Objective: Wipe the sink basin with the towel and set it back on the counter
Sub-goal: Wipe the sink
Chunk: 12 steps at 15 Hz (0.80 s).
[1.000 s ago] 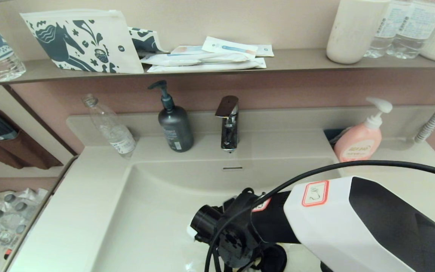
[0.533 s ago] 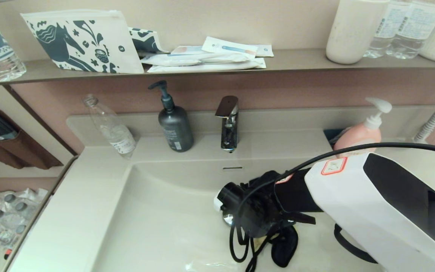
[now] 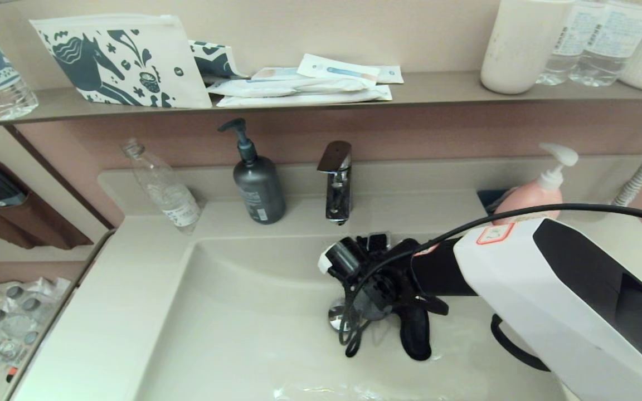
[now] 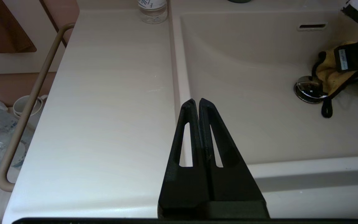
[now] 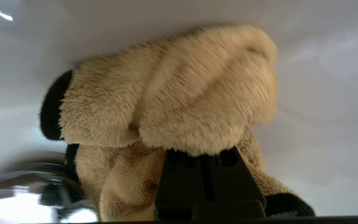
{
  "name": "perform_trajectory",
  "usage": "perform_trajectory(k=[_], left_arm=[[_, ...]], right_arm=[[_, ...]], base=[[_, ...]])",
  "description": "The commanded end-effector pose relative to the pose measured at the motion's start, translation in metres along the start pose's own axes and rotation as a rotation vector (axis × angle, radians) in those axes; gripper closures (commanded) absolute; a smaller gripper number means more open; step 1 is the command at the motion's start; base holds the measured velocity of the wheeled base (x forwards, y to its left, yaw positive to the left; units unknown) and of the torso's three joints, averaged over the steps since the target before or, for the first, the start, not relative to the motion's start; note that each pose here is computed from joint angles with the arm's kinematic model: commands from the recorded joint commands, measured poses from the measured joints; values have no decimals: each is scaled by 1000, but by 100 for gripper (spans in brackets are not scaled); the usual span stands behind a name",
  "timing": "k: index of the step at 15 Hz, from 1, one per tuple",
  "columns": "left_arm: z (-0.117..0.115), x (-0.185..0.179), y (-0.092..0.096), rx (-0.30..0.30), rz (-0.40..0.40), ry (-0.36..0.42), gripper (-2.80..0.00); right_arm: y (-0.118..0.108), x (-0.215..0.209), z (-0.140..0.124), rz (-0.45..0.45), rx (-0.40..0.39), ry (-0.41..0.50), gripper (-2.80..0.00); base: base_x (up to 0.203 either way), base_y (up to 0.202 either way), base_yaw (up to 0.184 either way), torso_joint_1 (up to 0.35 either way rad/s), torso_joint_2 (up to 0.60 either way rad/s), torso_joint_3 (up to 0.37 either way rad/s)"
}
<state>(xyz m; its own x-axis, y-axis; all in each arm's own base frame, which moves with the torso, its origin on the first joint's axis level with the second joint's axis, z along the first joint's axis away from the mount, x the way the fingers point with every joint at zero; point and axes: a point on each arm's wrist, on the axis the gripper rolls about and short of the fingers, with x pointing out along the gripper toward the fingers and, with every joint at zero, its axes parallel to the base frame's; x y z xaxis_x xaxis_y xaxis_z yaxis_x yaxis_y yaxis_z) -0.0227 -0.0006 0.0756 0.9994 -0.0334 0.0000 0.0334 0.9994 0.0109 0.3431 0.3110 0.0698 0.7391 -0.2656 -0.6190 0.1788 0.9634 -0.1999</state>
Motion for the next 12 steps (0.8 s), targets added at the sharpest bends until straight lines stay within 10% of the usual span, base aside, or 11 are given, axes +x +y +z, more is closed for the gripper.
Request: perform_trajectory(k=[1,12], left_arm=[[0,0,0,0,0,0,0],[0,0,0,0,0,0,0]], right_arm=[[9,-2,3,30,30,-38,0],[85,-35,-20,305,-42,-204,0]], base=[[0,0,0,0,0,0],[0,0,0,0,0,0]])
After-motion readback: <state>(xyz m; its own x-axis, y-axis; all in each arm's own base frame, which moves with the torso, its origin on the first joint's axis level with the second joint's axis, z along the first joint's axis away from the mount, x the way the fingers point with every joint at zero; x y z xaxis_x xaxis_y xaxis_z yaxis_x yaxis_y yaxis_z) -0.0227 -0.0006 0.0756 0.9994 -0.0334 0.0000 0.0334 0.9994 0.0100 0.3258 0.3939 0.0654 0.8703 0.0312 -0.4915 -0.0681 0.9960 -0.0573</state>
